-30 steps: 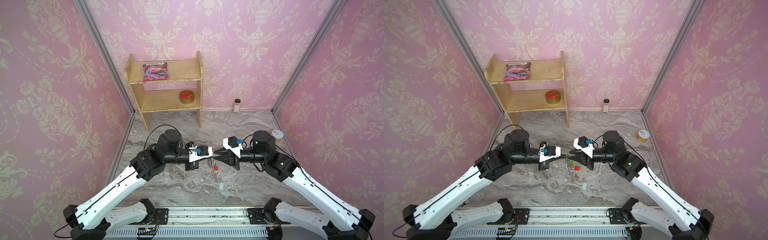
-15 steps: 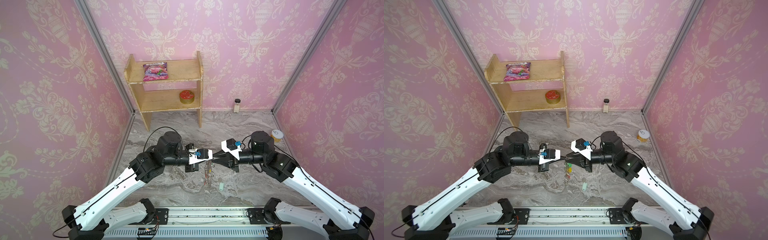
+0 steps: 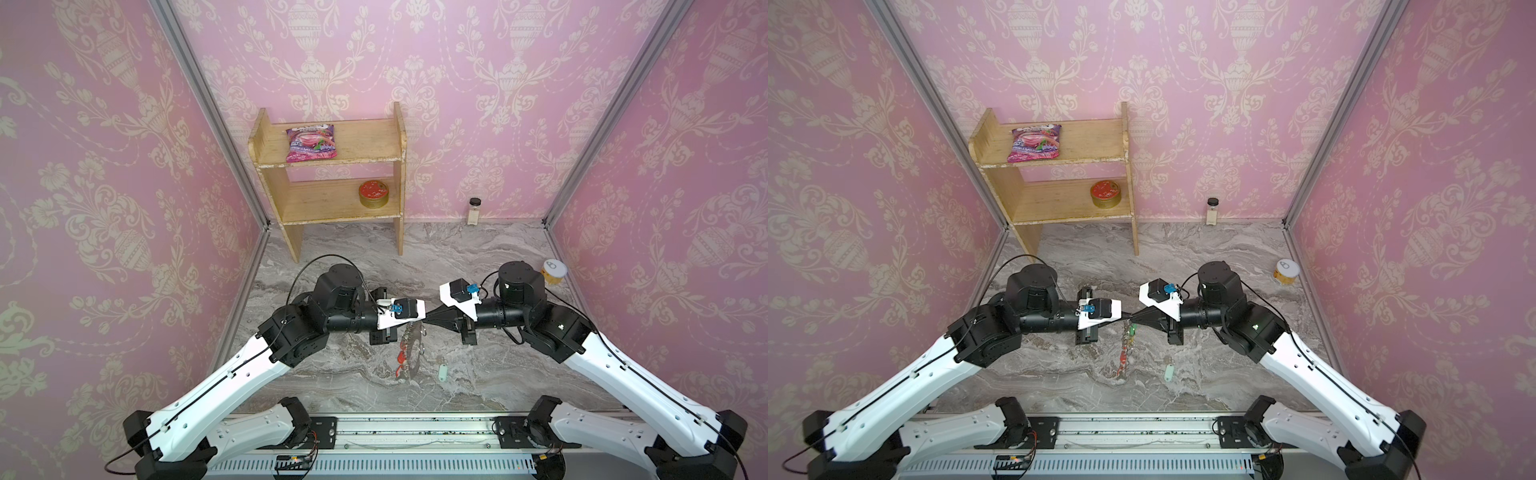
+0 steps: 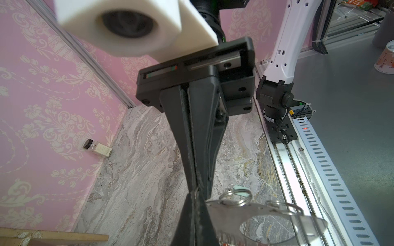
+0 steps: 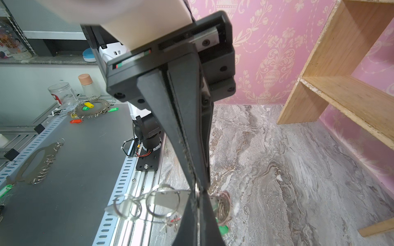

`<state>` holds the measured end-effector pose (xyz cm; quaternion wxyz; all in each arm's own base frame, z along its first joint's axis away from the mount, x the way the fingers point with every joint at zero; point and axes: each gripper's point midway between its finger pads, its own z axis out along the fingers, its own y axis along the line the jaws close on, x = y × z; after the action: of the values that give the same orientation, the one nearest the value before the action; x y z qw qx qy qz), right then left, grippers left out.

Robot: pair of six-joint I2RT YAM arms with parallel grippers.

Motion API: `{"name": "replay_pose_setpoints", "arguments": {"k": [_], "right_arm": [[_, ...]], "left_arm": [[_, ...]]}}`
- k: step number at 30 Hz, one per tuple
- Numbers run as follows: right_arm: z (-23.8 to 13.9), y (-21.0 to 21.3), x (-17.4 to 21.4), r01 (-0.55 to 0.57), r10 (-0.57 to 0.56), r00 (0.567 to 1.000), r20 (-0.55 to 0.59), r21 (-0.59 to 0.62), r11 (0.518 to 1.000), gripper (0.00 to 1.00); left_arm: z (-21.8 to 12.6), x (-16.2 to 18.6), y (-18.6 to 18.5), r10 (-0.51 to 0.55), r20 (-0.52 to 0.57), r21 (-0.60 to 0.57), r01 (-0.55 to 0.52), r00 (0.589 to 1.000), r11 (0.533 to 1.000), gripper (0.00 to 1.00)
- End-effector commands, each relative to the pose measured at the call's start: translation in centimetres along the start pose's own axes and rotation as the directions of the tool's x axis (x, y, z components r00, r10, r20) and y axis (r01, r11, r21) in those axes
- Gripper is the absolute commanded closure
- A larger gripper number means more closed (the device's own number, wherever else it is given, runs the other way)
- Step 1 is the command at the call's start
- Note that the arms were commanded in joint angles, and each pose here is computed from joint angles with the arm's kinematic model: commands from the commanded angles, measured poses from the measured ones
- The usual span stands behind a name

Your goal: Put the keys on the keyring

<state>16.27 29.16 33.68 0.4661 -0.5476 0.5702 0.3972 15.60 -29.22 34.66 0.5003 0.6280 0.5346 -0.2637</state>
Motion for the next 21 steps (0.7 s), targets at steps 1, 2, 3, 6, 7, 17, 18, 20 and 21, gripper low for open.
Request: {"name": "replay_pose_setpoints", "arguments": {"k": [1,2,3,6,7,17,18,20,21], "right_arm": [[-0.3,0.1,-1.4,0.014,-0.014,0.999,0.045,0.013,1.0,1.0],[-0.4,-0.1,-1.5,0.015,-0.017,0.998,0.058,0.026,1.0,1.0],[-0.5,-0.2,-1.7,0.015,-0.017,0.997,0.069,0.04,0.999,1.0],[-0.8,-0.4,-2.5,0.011,-0.019,0.992,0.127,0.064,0.998,1.0],[-1.0,-0.5,-2.8,0.008,-0.019,0.989,0.148,0.071,0.997,1.0],[-2.6,-0.9,-4.0,-0.023,-0.012,0.967,0.256,0.134,0.991,1.0],[-2.9,-0.9,-4.2,-0.023,-0.016,0.964,0.267,0.14,0.99,1.0],[-3.1,-0.8,-4.3,-0.024,-0.017,0.96,0.28,0.144,0.989,1.0],[-3.3,-0.8,-4.5,-0.022,-0.021,0.958,0.287,0.145,0.989,1.0]], "left_arm": [[-0.5,-2.0,-0.1,0.04,0.065,-0.007,-0.04,0.997,0.999,1.0],[-0.5,-2.1,0.2,0.031,0.068,-0.022,-0.03,0.997,0.999,1.0],[-0.5,-2.0,0.4,0.028,0.068,-0.034,-0.026,0.997,0.999,1.0],[-0.6,-2.1,1.0,0.008,0.078,-0.074,-0.002,0.997,0.997,0.97],[-0.7,-2.1,1.1,0.004,0.081,-0.08,0.003,0.997,0.997,0.96],[-1.3,-2.0,2.3,-0.052,0.104,-0.173,0.07,0.993,0.982,0.65],[-1.3,-1.9,2.3,-0.061,0.107,-0.171,0.079,0.992,0.982,0.65],[-1.0,-1.8,2.2,-0.077,0.112,-0.164,0.094,0.991,0.982,0.65],[-1.0,-1.7,2.3,-0.086,0.115,-0.166,0.105,0.99,0.981,0.65]]}}
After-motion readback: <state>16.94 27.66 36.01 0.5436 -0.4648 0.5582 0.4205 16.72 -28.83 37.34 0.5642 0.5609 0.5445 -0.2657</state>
